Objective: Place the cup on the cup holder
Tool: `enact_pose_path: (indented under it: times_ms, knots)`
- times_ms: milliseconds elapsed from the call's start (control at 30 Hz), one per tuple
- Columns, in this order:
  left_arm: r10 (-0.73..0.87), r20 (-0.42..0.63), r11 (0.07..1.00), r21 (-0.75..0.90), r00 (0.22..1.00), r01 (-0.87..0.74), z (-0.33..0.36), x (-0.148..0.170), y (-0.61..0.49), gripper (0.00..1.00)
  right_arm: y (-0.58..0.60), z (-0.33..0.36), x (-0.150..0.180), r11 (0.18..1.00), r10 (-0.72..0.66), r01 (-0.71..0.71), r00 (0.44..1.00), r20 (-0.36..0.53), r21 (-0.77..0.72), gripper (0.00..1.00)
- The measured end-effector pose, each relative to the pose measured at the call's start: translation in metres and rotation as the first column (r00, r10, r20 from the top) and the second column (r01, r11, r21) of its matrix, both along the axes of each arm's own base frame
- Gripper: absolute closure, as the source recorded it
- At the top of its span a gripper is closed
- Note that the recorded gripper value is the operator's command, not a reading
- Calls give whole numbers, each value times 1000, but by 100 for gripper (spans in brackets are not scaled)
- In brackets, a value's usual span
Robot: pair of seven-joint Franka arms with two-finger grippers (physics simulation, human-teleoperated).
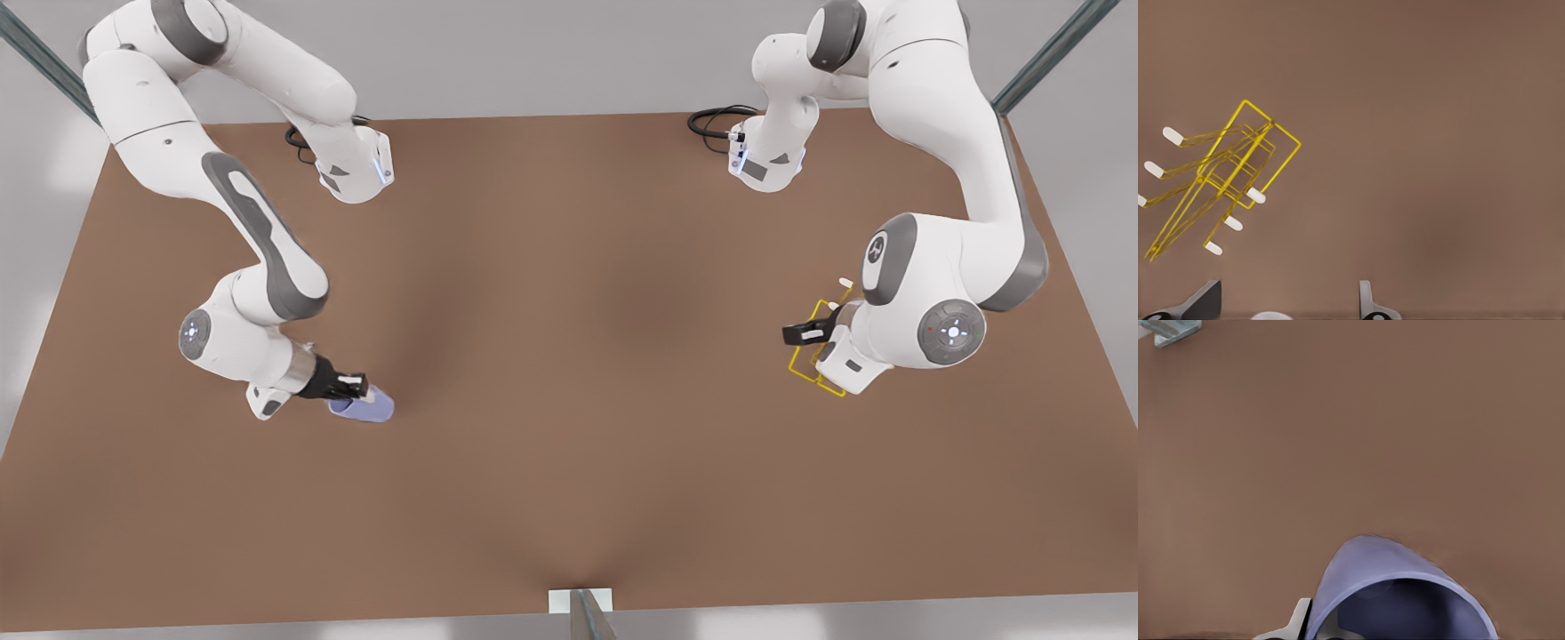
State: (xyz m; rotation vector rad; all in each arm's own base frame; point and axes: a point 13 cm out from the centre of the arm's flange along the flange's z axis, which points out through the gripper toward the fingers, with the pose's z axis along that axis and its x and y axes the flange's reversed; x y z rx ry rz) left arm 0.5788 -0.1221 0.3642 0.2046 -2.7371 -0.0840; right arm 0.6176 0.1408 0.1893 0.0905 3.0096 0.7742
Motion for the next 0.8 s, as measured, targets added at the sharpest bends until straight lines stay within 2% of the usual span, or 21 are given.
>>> enact_pose_path:
  times_ms: [133, 300, 533, 633, 733, 800]
  knots:
    - [43, -18, 998, -47, 999, -44, 6, -1, 12, 0, 63, 1, 11, 958, -3, 10, 1000, -24, 287, 79]
    - [48, -47, 996, -67, 998, -51, 0, -4, 8, 0, 174, 40, 47, 853, 12, -14, 1000, 7, 522, 79]
    - [46, -58, 996, -70, 997, -50, -3, -6, 5, 0, 286, 21, 37, 759, 44, 7, 997, -61, 651, 79]
    - [48, -60, 996, -68, 997, -52, -4, -6, 7, 0, 339, 26, 45, 746, 46, -19, 999, -24, 665, 79]
    - [48, -60, 997, -66, 997, -52, -4, -6, 7, 0, 381, 8, 25, 743, 78, -43, 997, -23, 668, 79]
    - [47, -60, 997, -65, 997, -51, -3, -6, 7, 0, 405, 3, 8, 717, 101, -35, 993, -55, 696, 79]
